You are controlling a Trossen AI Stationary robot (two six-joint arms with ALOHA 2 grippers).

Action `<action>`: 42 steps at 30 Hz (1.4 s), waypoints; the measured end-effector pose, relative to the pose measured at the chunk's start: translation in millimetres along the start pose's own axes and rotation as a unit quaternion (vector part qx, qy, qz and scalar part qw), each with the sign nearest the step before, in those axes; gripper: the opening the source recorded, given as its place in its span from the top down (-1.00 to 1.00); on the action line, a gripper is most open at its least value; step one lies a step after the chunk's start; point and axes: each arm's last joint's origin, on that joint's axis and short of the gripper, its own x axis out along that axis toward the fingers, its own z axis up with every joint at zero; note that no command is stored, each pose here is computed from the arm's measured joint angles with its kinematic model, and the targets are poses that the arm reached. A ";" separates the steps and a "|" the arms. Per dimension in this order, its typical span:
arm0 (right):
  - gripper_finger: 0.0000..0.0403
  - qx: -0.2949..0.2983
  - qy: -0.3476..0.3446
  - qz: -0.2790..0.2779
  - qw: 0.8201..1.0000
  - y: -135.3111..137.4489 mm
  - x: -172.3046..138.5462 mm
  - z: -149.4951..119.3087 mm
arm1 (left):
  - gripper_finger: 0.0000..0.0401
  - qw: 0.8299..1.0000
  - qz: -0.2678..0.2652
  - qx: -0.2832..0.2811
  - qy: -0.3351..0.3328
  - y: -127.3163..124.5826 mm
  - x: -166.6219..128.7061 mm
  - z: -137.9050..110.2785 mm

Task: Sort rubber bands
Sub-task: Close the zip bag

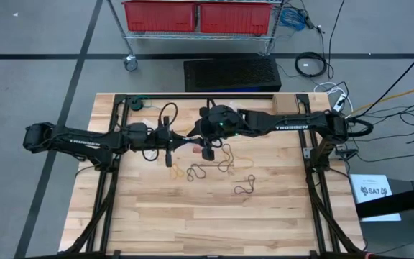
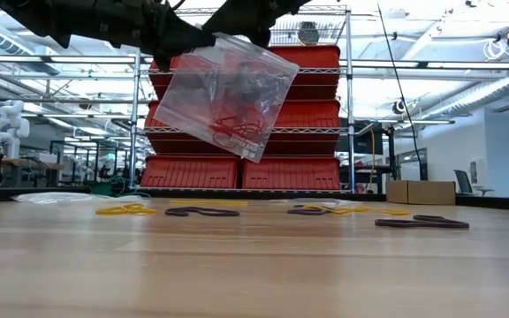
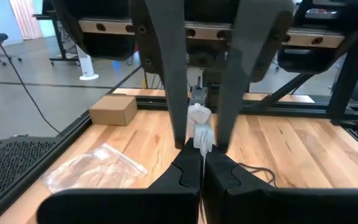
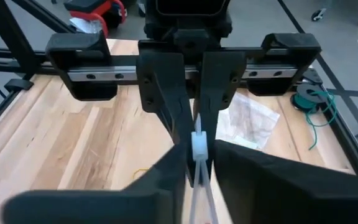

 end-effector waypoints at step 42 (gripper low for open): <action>0.99 0.015 0.188 -0.057 0.980 -0.8 -25.6 -28.1 | 1.00 1.000 0.004 0.000 -0.019 0.3 -1.2 4.3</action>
